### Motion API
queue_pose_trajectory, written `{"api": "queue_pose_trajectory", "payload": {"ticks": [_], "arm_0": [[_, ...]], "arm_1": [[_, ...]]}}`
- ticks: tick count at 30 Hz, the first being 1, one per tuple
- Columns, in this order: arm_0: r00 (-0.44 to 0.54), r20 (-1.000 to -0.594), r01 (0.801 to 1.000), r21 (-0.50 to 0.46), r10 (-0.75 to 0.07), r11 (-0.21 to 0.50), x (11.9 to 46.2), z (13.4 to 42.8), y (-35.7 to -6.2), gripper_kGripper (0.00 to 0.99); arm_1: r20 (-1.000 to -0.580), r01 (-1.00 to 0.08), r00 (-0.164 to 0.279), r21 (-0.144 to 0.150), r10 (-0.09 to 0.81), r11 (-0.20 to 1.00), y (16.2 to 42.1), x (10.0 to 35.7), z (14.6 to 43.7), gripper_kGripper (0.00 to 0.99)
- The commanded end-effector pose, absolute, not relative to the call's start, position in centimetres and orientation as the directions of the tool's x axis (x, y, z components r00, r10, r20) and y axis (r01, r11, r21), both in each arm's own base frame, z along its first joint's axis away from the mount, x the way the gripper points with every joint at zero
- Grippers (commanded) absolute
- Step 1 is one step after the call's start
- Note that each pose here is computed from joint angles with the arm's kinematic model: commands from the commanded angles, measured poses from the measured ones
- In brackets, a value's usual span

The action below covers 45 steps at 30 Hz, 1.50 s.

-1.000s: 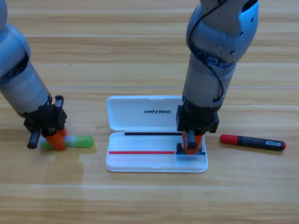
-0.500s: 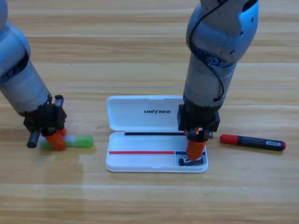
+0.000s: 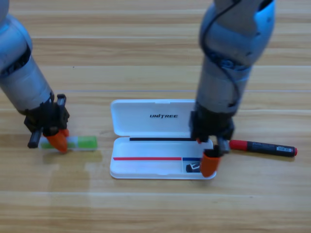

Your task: Clean up eraser and pencils

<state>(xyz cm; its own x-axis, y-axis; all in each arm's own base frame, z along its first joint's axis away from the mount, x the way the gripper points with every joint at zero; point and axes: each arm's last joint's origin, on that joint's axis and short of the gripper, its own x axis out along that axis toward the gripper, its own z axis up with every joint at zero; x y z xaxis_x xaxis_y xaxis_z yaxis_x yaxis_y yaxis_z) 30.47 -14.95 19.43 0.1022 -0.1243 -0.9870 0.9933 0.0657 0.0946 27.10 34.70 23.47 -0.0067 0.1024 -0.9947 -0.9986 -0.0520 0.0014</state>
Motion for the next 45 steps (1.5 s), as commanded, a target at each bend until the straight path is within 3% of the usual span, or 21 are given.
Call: {"api": "queue_pose_trajectory", "payload": {"ticks": [1,7,12,17,25,35,45], "arm_0": [[0.114,-0.986,0.992,0.107,-0.123,0.066,30.7,21.7,-15.5,0.0],[0.128,-0.982,0.991,0.121,-0.141,0.059,30.9,24.4,-16.0,0.0],[0.138,-0.978,0.99,0.132,-0.155,0.051,29.9,26.3,-16.9,0.0],[0.129,-0.976,0.992,0.125,-0.174,0.035,28.7,27.1,-18.3,0.0],[0.1,-0.976,0.994,0.107,-0.193,-0.025,27.0,26.7,-22.1,0.0],[0.065,-0.981,0.992,0.083,-0.181,-0.092,26.4,25.3,-25.5,0.0],[0.032,-0.985,0.989,0.056,-0.168,-0.14,26.0,23.7,-27.6,0.0]], "arm_1": [[-0.979,-0.995,-0.016,-0.005,0.205,-0.097,30.1,21.4,29.9,0.821],[-0.973,-0.994,-0.017,-0.009,0.229,-0.109,24.4,16.9,32.4,0.821],[-0.986,-0.995,-0.014,-0.003,0.167,-0.099,21.3,16.3,31.3,0.821],[-0.995,-0.998,0.023,-0.029,0.098,-0.062,20.2,18.5,29.1,0.821],[-0.996,-0.998,0.056,-0.057,0.068,-0.005,21.9,24.6,24.6,0.834],[-0.997,-0.998,0.054,-0.053,0.048,0.018,22.9,29.2,21.7,0.834],[-0.999,-0.999,0.032,-0.032,0.008,-0.009,22.7,30.9,19.7,0.833]]}}
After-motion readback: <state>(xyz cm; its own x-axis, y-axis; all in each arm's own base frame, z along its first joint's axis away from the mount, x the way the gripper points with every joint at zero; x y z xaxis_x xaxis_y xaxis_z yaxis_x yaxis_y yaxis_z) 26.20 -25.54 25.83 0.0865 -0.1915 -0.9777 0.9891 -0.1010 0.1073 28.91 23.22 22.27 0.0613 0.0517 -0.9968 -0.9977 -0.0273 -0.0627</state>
